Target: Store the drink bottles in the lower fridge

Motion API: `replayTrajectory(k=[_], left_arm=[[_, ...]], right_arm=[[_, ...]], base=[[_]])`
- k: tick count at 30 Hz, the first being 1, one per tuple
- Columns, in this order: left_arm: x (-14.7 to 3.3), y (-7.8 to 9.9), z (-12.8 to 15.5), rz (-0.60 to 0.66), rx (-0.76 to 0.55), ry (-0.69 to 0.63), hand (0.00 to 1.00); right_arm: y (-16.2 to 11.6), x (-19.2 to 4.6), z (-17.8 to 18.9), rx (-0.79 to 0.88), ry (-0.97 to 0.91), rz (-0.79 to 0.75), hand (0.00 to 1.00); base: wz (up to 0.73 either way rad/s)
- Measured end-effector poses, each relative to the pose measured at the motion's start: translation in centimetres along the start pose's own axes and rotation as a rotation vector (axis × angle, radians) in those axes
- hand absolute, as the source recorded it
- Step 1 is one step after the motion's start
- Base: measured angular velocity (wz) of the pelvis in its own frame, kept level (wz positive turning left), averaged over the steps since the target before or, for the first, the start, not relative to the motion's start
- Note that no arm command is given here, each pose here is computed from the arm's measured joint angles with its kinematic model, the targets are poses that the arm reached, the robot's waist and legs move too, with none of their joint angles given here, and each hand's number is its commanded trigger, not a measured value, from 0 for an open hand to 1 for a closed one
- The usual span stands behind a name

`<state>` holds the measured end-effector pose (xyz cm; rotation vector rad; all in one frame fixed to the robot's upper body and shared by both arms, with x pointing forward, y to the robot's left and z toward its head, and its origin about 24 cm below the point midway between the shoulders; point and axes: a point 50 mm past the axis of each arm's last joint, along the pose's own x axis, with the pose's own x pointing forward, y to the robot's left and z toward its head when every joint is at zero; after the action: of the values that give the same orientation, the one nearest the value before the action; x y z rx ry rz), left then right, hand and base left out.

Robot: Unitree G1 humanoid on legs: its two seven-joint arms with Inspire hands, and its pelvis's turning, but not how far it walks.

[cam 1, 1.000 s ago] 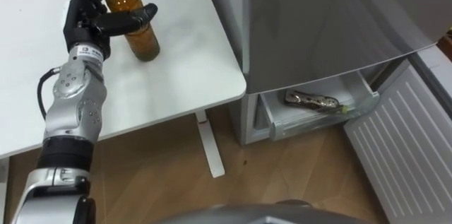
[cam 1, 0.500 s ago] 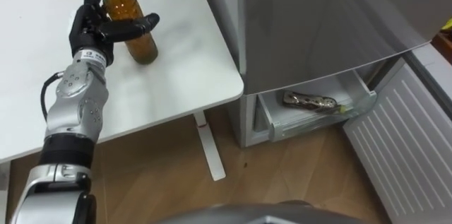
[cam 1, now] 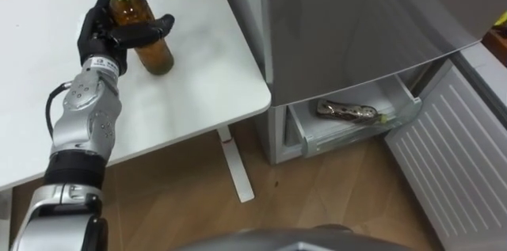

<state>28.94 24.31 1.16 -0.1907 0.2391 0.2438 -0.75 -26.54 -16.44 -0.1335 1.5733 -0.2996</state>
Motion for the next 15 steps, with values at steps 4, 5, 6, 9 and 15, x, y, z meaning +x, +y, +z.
replayTrajectory(k=[4, 5, 6, 9, 15], left_arm=[[0.00, 0.08, -0.21, 0.001, 0.001, 0.009, 1.00], [0.00, 0.18, -0.34, 0.007, 0.000, 0.015, 1.00], [-0.01, 0.14, -0.42, 0.002, 0.002, 0.018, 1.00], [-0.01, 0.14, -0.54, -0.001, 0.003, 0.024, 1.00], [-0.01, 0.06, -0.53, -0.013, 0.002, 0.022, 1.00]], right_arm=[[0.00, 0.00, 0.07, 0.000, -0.004, 0.000, 0.00], [0.00, 0.00, 0.07, 0.000, -0.006, 0.000, 0.00], [0.00, 0.00, 0.07, -0.001, -0.007, 0.000, 0.00], [-0.01, 0.00, 0.11, -0.001, -0.008, 0.000, 0.00], [-0.05, 0.00, 0.04, -0.003, -0.006, -0.001, 0.00]], base=[[0.00], [0.00], [0.00], [0.00], [0.00]])
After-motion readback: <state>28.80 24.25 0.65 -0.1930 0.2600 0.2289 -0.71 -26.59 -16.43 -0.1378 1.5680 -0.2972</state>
